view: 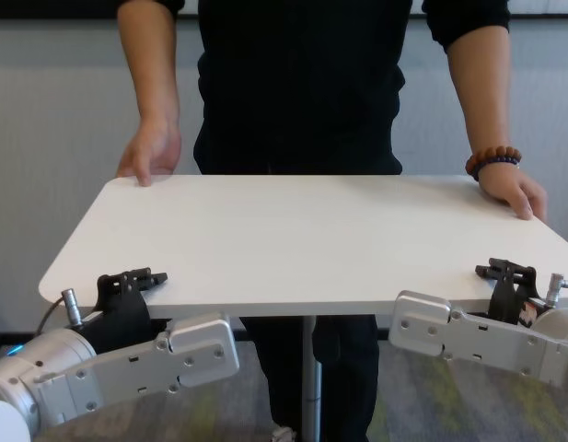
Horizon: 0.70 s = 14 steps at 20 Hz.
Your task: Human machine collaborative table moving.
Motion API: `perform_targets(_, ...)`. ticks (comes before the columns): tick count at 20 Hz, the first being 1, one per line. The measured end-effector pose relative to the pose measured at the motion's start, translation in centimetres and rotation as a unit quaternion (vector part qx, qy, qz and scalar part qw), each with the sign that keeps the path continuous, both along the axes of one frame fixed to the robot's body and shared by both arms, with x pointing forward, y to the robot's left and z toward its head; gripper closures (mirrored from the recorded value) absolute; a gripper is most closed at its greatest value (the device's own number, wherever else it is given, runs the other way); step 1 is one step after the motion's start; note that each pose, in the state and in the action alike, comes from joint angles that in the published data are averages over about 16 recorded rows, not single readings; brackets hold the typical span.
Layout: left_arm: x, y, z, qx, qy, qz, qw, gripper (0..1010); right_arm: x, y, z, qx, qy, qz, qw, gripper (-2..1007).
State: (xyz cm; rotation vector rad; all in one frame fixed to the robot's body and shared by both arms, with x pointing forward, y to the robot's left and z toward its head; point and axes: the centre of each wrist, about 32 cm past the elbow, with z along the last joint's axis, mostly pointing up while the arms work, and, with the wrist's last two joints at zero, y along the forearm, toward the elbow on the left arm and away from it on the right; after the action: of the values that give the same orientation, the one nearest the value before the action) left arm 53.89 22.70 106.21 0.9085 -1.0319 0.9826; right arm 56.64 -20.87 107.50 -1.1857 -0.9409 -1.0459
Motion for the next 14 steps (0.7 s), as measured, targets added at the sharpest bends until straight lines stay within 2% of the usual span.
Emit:
perform_targets(8, -0.01, 0.00, -0.01, 0.000, 0.001, 0.000, 1.0000, 375, -0.01, 0.00, -0.01, 0.000, 0.001, 0.000, 1.0000, 262)
perform_targets(14, -0.37, 0.21, 0.16, -0.002, 0.009, -0.004, 1.0000, 193, -0.30, -0.03, 0.21, 0.004, 0.004, 0.002, 1.0000, 106)
